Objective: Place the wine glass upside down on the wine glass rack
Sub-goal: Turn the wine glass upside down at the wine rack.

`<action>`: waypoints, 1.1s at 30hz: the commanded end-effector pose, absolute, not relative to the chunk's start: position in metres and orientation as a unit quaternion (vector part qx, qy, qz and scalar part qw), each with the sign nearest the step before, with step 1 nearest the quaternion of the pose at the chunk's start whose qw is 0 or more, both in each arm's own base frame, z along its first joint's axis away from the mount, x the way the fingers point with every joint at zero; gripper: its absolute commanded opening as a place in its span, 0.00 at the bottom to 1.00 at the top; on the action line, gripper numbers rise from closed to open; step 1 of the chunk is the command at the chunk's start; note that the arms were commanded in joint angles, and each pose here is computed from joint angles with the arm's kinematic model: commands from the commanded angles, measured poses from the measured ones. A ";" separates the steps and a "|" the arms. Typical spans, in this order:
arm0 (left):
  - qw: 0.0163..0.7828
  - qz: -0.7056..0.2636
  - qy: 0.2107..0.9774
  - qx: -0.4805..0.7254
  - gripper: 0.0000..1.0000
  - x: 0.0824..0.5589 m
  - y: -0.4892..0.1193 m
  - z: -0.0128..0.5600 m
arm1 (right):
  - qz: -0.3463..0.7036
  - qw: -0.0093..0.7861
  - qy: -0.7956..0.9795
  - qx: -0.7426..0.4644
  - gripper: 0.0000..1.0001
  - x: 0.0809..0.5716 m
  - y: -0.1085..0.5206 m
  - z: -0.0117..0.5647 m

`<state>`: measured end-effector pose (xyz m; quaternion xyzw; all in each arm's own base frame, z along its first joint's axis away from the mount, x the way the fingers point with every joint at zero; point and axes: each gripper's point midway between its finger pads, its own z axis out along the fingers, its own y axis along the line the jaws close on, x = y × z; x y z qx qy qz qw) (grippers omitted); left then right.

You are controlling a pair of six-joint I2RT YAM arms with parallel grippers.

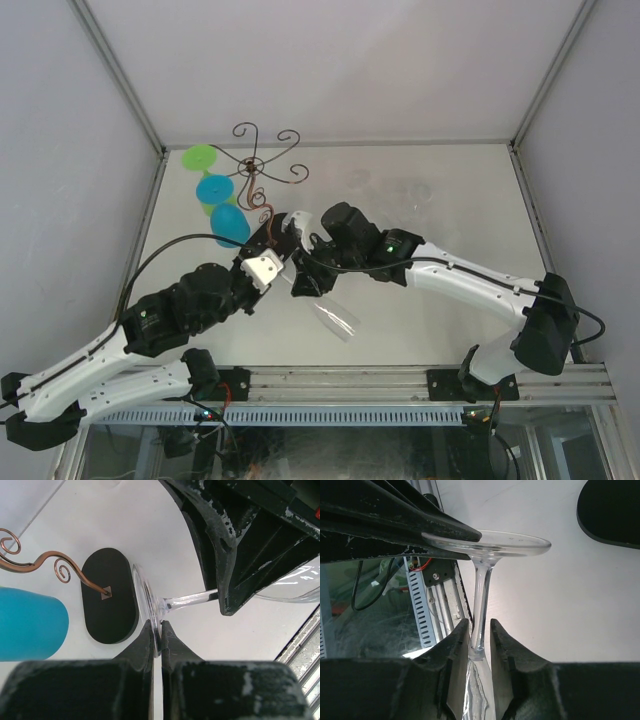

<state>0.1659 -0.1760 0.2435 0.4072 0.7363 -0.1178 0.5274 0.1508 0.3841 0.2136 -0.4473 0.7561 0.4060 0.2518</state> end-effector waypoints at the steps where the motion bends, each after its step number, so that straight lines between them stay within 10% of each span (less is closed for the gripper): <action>1: 0.550 -0.138 0.719 0.402 0.00 0.167 -0.185 0.256 | 0.421 0.277 0.731 -0.459 0.21 0.153 0.394 0.235; 13: 0.553 -0.136 0.719 0.398 0.01 0.167 -0.183 0.257 | 0.422 0.273 0.729 -0.465 0.00 0.152 0.396 0.233; 33: 0.599 -0.134 0.720 0.324 0.42 0.173 -0.160 0.276 | 0.401 0.356 0.733 -0.418 0.00 0.172 0.385 0.252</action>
